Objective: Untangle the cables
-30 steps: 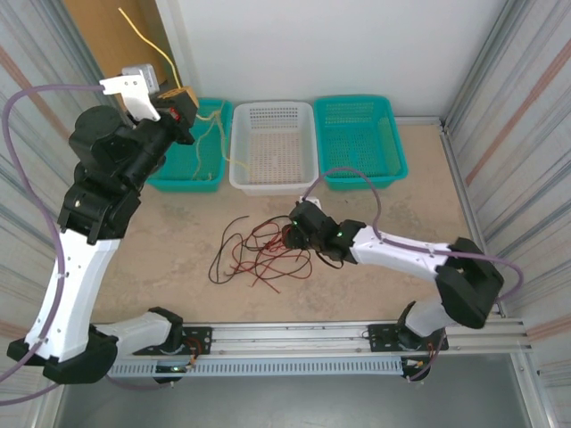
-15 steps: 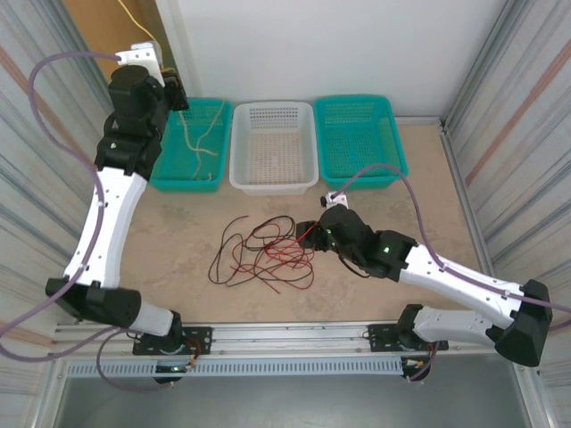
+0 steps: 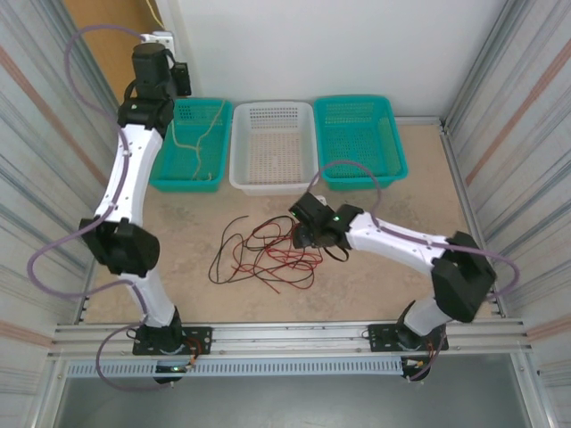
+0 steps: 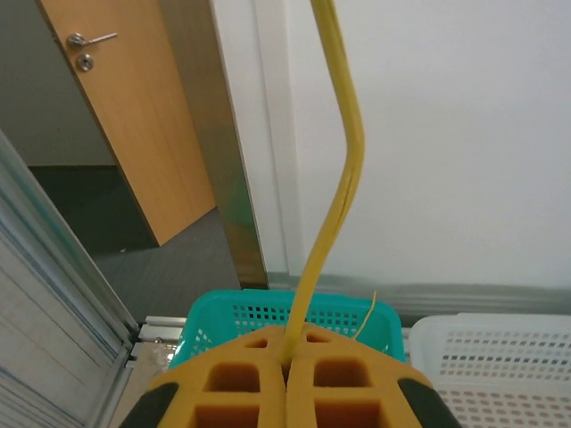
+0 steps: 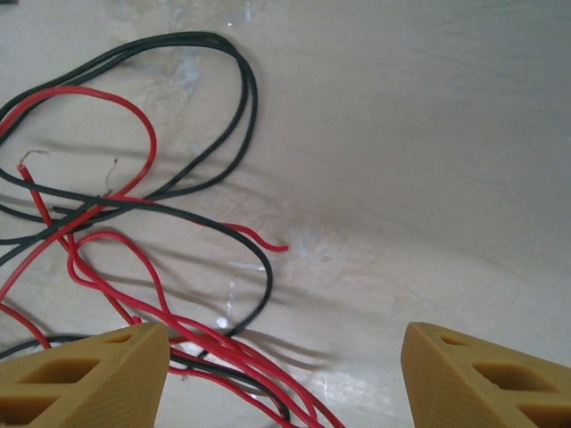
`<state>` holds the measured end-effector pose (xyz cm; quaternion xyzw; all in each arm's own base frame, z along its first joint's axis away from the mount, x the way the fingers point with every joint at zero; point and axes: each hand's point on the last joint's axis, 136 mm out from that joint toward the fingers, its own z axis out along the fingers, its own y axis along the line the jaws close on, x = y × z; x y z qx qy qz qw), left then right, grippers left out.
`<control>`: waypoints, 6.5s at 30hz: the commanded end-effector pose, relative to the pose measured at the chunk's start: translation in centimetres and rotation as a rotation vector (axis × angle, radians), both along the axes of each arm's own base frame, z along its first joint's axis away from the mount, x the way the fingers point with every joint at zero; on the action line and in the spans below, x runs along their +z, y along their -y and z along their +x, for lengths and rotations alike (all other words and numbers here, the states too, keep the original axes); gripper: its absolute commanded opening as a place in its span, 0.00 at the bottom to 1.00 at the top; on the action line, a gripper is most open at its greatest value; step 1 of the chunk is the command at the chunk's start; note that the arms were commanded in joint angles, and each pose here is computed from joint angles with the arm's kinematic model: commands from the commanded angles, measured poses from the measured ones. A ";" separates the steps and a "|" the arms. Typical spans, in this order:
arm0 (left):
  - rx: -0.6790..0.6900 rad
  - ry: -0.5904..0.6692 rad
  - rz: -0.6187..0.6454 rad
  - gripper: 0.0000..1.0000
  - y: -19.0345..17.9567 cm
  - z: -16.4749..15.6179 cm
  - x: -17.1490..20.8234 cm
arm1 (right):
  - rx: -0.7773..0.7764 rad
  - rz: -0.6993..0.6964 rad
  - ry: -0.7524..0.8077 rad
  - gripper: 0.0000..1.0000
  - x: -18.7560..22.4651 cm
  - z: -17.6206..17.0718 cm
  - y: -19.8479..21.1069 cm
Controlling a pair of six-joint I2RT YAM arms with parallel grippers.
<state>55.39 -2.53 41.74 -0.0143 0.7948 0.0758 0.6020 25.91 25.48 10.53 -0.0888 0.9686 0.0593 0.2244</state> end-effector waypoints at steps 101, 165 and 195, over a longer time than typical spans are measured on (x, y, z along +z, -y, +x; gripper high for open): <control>-0.766 -0.373 -0.677 0.52 22.1 -33.1 -22.8 | 0.160 0.252 0.072 0.00 10.9 -2.3 -2.6; -0.237 -0.508 -0.531 0.68 11.1 -32.1 -26.4 | -0.220 0.352 0.025 0.00 3.0 24.9 10.0; -0.211 -0.566 -0.614 0.65 12.3 -31.7 -29.8 | -0.179 0.420 -0.092 0.00 -0.4 20.1 5.5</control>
